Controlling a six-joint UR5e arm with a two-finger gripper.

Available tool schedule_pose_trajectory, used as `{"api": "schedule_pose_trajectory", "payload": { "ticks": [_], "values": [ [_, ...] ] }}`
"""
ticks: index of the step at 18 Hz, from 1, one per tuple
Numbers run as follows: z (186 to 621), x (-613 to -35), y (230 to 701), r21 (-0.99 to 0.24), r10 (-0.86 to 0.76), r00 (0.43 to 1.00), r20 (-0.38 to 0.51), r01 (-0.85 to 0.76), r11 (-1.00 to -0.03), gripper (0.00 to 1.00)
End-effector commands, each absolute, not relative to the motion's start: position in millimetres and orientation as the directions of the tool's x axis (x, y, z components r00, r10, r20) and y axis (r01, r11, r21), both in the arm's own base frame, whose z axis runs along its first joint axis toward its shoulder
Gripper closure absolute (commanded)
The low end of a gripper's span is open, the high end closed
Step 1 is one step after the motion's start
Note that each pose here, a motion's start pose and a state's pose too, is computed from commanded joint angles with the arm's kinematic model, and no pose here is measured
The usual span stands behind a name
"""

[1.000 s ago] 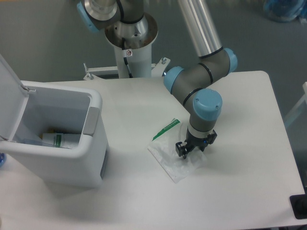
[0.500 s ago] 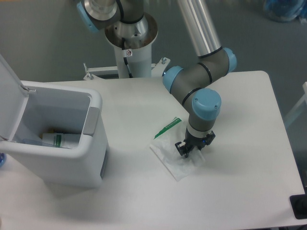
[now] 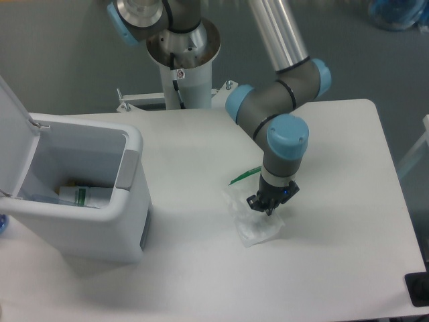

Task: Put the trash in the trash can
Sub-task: 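Lower the gripper onto the bag and pinch its edge, then lift the bag and carry it over the trash bin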

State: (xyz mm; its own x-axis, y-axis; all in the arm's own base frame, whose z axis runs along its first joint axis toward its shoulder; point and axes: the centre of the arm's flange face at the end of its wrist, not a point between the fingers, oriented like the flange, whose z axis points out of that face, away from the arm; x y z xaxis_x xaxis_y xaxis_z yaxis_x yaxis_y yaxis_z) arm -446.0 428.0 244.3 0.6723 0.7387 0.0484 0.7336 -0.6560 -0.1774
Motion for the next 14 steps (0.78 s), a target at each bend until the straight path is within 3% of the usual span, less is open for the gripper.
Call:
{"api": "schedule_pose_trajectory", "payload": {
  "ticks": [2, 5, 7, 11, 14],
  "values": [
    [270, -448, 430, -0.226, 0.740, 0.671, 0.056, 0.730, -0.645, 1.00],
    [374, -434, 433, -0.423, 0.692, 0.708, 0.145, 0.676, -0.603, 1.00],
    [433, -422, 429, -0.521, 0.671, 0.727, 0.145, 0.633, -0.573, 1.00],
    [517, -402, 432, -0.641, 0.639, 0.732, 0.237, 0.612, -0.464, 1.00],
    [570, -388, 433, -0.712, 0.598, 0.766, 0.238, 0.556, -0.428, 1.00]
  ]
}}
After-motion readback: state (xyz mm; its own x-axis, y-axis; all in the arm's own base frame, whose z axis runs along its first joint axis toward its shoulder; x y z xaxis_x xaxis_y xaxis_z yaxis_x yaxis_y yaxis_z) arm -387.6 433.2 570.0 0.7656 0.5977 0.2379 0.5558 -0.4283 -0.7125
